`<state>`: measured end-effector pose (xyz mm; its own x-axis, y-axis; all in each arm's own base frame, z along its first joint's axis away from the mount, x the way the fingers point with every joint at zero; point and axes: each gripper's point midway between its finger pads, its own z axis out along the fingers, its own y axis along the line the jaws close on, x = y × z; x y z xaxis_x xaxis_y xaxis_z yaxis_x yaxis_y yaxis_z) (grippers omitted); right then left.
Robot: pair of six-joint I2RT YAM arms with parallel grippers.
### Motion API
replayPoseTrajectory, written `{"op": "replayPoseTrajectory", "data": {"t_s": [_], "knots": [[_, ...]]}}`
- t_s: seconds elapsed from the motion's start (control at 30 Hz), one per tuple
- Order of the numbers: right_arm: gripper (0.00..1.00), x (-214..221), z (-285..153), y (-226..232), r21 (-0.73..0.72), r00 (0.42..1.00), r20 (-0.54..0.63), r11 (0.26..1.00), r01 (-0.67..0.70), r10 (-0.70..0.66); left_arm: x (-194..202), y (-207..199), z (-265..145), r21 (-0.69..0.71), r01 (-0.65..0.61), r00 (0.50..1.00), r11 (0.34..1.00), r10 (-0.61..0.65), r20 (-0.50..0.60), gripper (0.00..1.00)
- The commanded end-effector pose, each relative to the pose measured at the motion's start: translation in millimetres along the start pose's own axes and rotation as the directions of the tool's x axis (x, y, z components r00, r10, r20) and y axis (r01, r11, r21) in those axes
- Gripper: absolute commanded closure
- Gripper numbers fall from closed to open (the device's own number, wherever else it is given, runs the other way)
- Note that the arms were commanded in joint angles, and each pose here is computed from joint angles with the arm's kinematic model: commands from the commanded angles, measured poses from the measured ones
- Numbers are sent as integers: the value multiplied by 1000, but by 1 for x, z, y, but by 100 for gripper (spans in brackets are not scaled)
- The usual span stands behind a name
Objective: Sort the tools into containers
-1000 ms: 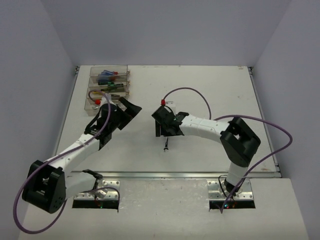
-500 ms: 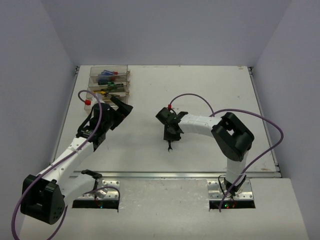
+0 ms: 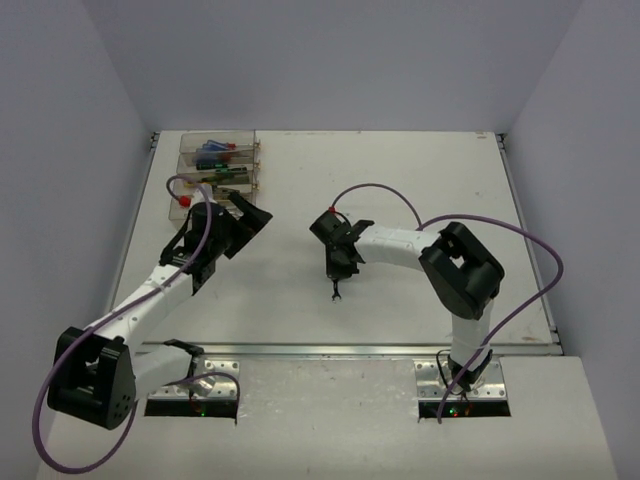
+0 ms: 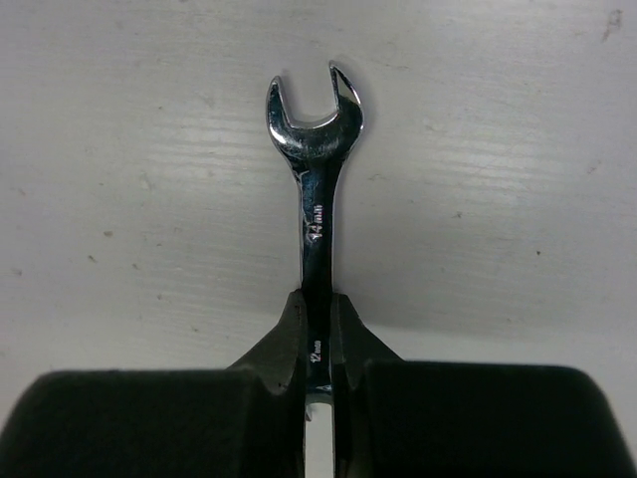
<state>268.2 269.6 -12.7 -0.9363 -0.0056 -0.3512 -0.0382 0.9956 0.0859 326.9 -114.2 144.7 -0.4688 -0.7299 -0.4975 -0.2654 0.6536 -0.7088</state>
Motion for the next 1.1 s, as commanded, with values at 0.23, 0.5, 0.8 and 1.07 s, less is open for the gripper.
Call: {"op": "replayPoseTrajectory", "data": {"t_s": [0.23, 0.5, 0.8, 1.07], "knots": [[100, -11, -26, 23, -194, 989, 112, 975, 112, -91, 56, -36, 27, 306, 107, 962, 946, -21, -273, 0], [100, -20, -43, 41, -290, 983, 160, 947, 136, -92, 86, -53, 33, 409, 169, 929, 897, -7, -369, 0], [100, -39, -70, 65, -423, 963, 261, 889, 173, -63, 107, -62, 37, 429, 215, 896, 877, -2, -444, 5], [100, -47, -96, 79, -499, 950, 308, 841, 209, -53, 119, -60, 42, 406, 207, 882, 890, 10, -472, 14]]}}
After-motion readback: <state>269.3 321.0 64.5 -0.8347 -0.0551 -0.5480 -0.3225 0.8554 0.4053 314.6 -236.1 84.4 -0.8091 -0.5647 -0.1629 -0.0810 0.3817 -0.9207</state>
